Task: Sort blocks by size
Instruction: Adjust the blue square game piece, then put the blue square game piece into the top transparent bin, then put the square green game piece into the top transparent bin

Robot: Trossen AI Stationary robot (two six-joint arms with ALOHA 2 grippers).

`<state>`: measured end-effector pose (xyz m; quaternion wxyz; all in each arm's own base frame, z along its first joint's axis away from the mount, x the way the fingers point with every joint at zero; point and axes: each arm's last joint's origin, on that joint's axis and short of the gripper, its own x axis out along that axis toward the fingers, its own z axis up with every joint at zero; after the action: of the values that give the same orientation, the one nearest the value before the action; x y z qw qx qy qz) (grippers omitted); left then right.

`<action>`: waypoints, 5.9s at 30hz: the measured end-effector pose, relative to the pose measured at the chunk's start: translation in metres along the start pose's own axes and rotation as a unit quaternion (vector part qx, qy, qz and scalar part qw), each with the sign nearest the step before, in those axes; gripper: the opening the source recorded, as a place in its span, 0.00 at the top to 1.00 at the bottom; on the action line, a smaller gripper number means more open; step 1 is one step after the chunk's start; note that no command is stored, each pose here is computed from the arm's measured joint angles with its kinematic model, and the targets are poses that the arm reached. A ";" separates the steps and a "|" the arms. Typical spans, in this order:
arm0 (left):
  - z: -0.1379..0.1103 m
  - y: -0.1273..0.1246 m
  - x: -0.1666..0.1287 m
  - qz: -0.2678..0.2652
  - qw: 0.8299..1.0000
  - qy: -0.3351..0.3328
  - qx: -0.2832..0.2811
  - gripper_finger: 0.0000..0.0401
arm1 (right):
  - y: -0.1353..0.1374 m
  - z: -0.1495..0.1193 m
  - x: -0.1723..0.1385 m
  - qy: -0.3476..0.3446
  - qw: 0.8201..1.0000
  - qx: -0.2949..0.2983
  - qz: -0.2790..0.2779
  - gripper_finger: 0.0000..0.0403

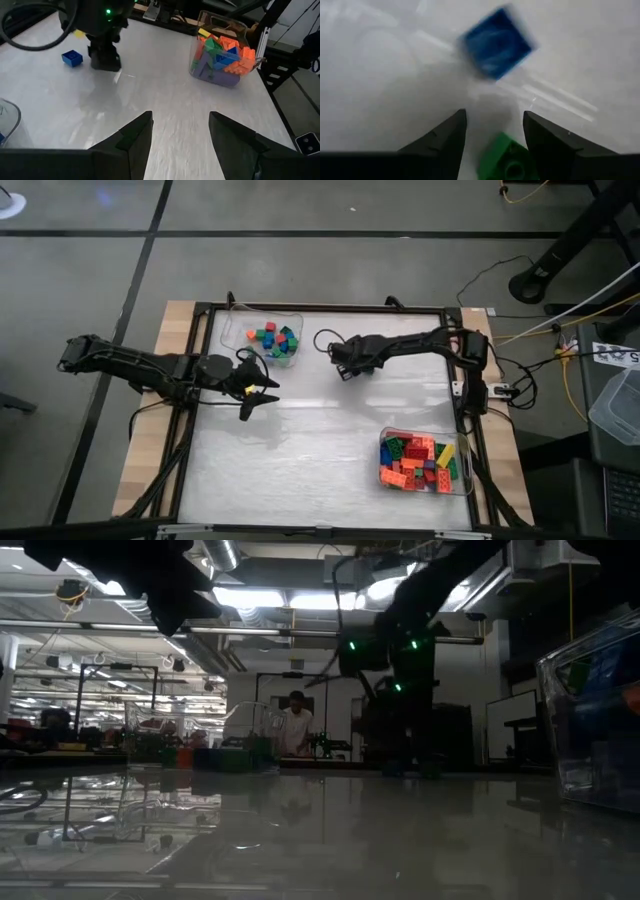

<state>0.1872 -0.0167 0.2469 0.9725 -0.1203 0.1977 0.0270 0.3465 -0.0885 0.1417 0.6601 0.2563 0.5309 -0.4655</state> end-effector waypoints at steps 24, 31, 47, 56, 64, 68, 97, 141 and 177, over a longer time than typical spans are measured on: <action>0.002 0.000 0.000 0.004 1.000 -0.013 -0.016 0.55 | 0.005 0.038 -0.036 -0.067 0.964 -0.258 -0.017 0.51; 0.002 0.000 0.000 0.004 1.000 -0.012 -0.016 0.55 | -0.011 0.051 -0.021 -0.012 0.971 -0.231 0.059 0.51; 0.002 0.000 0.000 0.005 1.000 -0.011 -0.014 0.55 | -0.010 0.054 0.012 0.011 0.963 -0.267 0.038 0.51; 0.002 0.000 0.000 0.004 1.000 -0.011 -0.014 0.55 | -0.003 0.049 0.022 0.043 0.959 -0.271 0.074 0.58; 0.002 0.000 0.000 0.004 1.000 -0.012 -0.014 0.55 | 0.003 0.045 0.009 0.030 0.956 -0.276 0.091 0.78; 0.003 0.000 -0.003 0.003 1.000 -0.017 -0.014 0.55 | 0.015 0.049 -0.013 0.012 0.950 -0.277 0.142 0.78; 0.008 0.002 -0.033 -0.006 0.999 -0.049 -0.007 0.55 | 0.098 0.113 -0.097 -0.394 0.834 -0.204 0.328 0.35; -0.078 0.032 -0.077 -0.021 0.984 -0.172 0.051 0.55 | 0.002 -0.036 -0.058 0.056 0.892 -0.448 -0.021 0.32; -0.099 0.036 -0.058 -0.019 0.986 -0.159 0.052 0.55 | -0.033 -0.001 -0.002 0.081 0.892 -0.424 0.137 0.42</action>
<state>0.0931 -0.0059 0.1726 0.9968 -0.0674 0.0391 0.0170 0.3165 -0.1014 0.1484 0.7180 0.0589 0.6890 -0.0793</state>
